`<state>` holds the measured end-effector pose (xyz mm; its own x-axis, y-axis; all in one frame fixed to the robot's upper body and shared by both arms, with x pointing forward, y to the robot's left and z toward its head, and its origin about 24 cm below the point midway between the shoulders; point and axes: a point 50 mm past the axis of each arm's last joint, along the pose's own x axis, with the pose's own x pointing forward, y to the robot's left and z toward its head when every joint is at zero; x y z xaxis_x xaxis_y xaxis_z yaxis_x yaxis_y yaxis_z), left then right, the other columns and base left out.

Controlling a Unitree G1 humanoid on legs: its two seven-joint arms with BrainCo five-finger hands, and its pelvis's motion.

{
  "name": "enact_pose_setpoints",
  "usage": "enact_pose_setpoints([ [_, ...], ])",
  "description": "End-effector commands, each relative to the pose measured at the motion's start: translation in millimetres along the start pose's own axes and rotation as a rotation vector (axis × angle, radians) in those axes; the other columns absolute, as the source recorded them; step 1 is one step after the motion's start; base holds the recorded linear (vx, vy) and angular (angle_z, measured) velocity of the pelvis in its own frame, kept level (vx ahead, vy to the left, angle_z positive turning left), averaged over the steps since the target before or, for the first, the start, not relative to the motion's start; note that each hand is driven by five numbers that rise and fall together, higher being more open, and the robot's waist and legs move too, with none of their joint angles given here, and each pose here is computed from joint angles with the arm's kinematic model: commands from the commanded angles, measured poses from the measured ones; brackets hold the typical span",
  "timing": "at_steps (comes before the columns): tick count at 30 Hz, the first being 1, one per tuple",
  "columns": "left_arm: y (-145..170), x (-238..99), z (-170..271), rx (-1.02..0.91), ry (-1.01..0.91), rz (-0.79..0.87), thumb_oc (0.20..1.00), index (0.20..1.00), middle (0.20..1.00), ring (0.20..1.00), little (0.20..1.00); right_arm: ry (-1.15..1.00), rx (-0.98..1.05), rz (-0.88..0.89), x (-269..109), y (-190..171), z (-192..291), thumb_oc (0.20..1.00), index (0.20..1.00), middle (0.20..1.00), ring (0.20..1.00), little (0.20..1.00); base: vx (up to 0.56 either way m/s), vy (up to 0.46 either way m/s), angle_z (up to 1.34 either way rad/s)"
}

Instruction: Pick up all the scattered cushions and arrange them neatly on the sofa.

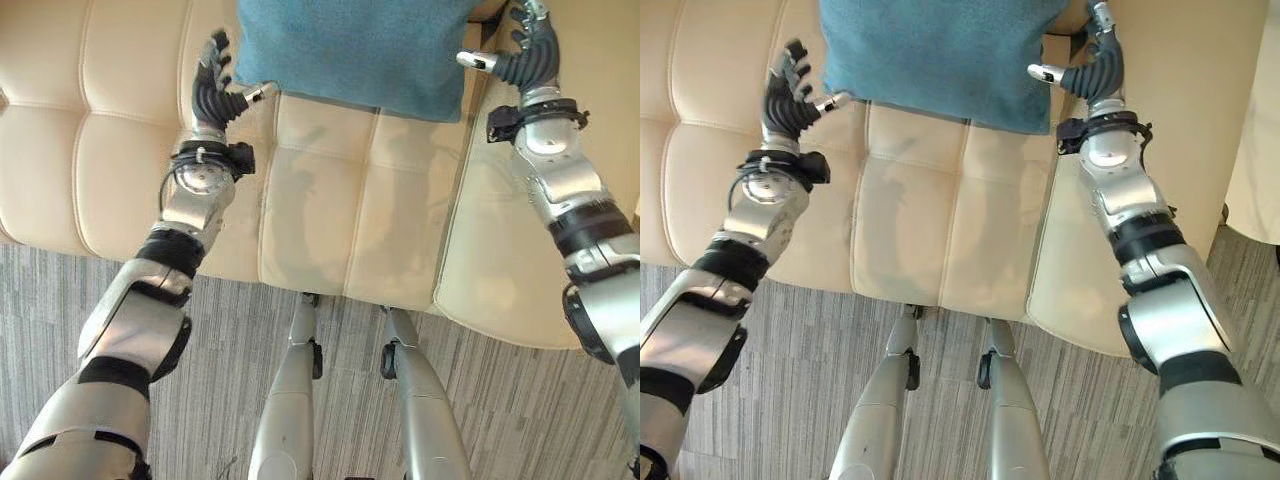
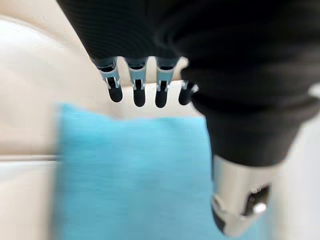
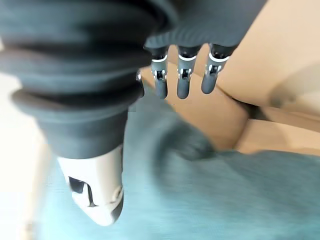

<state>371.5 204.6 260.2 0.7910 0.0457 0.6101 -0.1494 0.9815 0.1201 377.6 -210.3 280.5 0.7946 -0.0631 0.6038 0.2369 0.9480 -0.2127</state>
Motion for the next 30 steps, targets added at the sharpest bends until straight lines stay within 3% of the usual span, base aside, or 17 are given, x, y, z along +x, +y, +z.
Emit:
enact_pose_setpoints([
  [1,18.5,-31.6,-17.2,0.016,-0.007,-0.012,1.0,1.0,1.0,1.0,1.0,0.013,-0.05,0.086,-41.6,-12.4,-28.2,1.0,1.0,1.0,1.0,1.0,0.09,0.025,-0.11],
  [4,32.8,-87.0,-50.4,0.017,0.135,-0.029,1.0,1.0,1.0,1.0,1.0,0.143,-0.063,0.172,-98.6,-16.0,-64.5,1.0,1.0,1.0,1.0,1.0,0.06,0.005,-0.17],
  [5,32.8,-87.4,-50.4,0.017,0.136,-0.029,1.0,1.0,1.0,1.0,1.0,0.144,-0.063,0.172,-99.0,-16.0,-64.6,1.0,1.0,1.0,1.0,1.0,0.05,0.002,-0.06],
  [8,48.0,-158.6,-90.8,0.046,0.384,-0.047,1.0,1.0,1.0,1.0,1.0,0.341,-0.122,0.308,-166.2,-18.9,-99.7,1.0,1.0,1.0,1.0,1.0,0.11,0.03,-0.08],
  [10,63.1,-228.4,-119.9,0.108,0.637,-0.046,1.0,1.0,1.0,1.0,1.0,0.552,-0.169,0.414,-229.9,-21.7,-127.4,1.0,1.0,1.0,1.0,1.0,0.15,0.083,-0.1],
  [11,63.1,-228.4,-119.8,0.108,0.637,-0.046,1.0,1.0,1.0,1.0,1.0,0.552,-0.169,0.414,-230.0,-21.6,-127.3,1.0,1.0,1.0,1.0,1.0,0.08,0.051,-0.13],
  [12,67.3,-251.4,-126.9,0.138,0.721,-0.054,1.0,1.0,1.0,1.0,1.0,0.623,-0.186,0.442,-249.4,-23.1,-134.9,1.0,1.0,1.0,1.0,1.0,0.14,0.208,-0.19],
  [13,68.3,-322.0,-143.5,0.179,0.982,-0.09,1.0,1.0,1.0,1.0,1.0,0.904,-0.194,0.467,-318.6,-29.8,-160.4,1.0,1.0,1.0,1.0,1.0,0.17,0.249,-0.14],
  [14,66.8,-333.2,-144.9,0.18,1.022,-0.106,1.0,1.0,1.0,1.0,1.0,0.937,-0.194,0.473,-327.9,-29.3,-162.8,1.0,1.0,1.0,1.0,1.0,0.14,0.273,-0.1],
  [19,69.7,-360.0,-145.9,0.204,1.112,-0.115,1.0,1.0,1.0,1.0,1.0,1.037,-0.187,0.421,-352.7,-34.0,-168.1,1.0,1.0,1.0,1.0,1.0,-0.08,0.107,-0.27],
  [30,64.5,-346.6,-156.6,0.274,1.109,-0.121,1.0,1.0,1.0,1.0,1.0,1.086,-0.108,0.321,-359.8,-21.2,-175.7,1.0,1.0,1.0,1.0,1.0,-0.24,-0.065,-0.17],
])
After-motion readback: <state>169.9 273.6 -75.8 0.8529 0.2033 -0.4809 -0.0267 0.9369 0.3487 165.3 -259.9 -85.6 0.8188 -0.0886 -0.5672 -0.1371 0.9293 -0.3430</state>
